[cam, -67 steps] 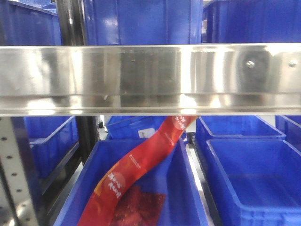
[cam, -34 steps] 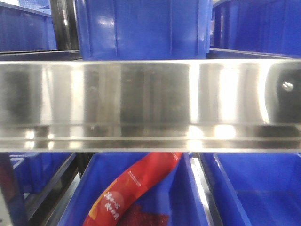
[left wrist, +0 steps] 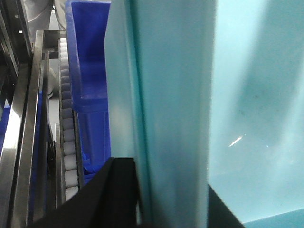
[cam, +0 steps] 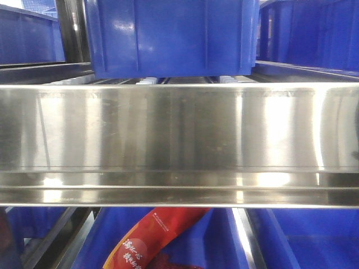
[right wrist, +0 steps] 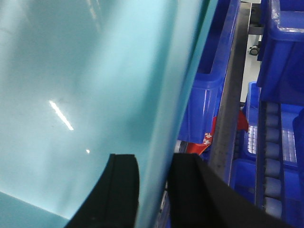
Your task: Move two blue bins to right shelf middle
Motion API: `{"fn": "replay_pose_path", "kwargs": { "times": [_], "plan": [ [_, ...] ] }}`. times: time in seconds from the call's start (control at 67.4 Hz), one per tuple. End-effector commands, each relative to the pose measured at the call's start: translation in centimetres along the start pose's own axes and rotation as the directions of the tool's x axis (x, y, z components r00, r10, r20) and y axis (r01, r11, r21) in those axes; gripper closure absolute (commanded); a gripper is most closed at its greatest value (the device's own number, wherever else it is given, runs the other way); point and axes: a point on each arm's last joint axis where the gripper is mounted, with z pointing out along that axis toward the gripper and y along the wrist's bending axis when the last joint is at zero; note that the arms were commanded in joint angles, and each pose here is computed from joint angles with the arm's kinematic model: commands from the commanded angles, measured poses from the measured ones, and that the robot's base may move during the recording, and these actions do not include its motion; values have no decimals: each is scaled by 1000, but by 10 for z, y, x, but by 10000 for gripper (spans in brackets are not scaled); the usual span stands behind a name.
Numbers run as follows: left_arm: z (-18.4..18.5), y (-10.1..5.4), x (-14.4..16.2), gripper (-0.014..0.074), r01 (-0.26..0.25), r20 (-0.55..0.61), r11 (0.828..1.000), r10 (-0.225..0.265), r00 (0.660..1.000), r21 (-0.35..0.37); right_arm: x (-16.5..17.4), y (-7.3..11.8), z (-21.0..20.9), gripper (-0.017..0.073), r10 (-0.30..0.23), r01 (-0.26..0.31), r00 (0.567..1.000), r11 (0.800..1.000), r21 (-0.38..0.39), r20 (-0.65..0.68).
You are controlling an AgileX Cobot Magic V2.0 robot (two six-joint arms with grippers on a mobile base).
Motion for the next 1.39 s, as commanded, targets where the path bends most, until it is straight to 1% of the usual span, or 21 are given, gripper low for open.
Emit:
{"fn": "replay_pose_path", "kwargs": {
  "times": [0.0, 1.201, 1.305, 1.379],
  "plan": [
    [-17, -4, -22, 705, 29, 214, 999, -37, 976, 41, -8, 3, -10, 713, -29, 30, 997, 999, -19, 74],
    [-17, -4, -22, 705, 29, 214, 999, -37, 976, 41, -8, 3, -10, 713, -29, 30, 997, 999, -19, 74],
    [-17, -4, -21, 705, 29, 201, 999, -36, 979, 40, -8, 3, -10, 713, -29, 30, 997, 999, -19, 74],
    [-16, -6, -16, 705, 47, 146, 997, -55, 988, 57, -6, 3, -10, 713, -28, 29, 998, 999, -19, 55]
  ]
}}
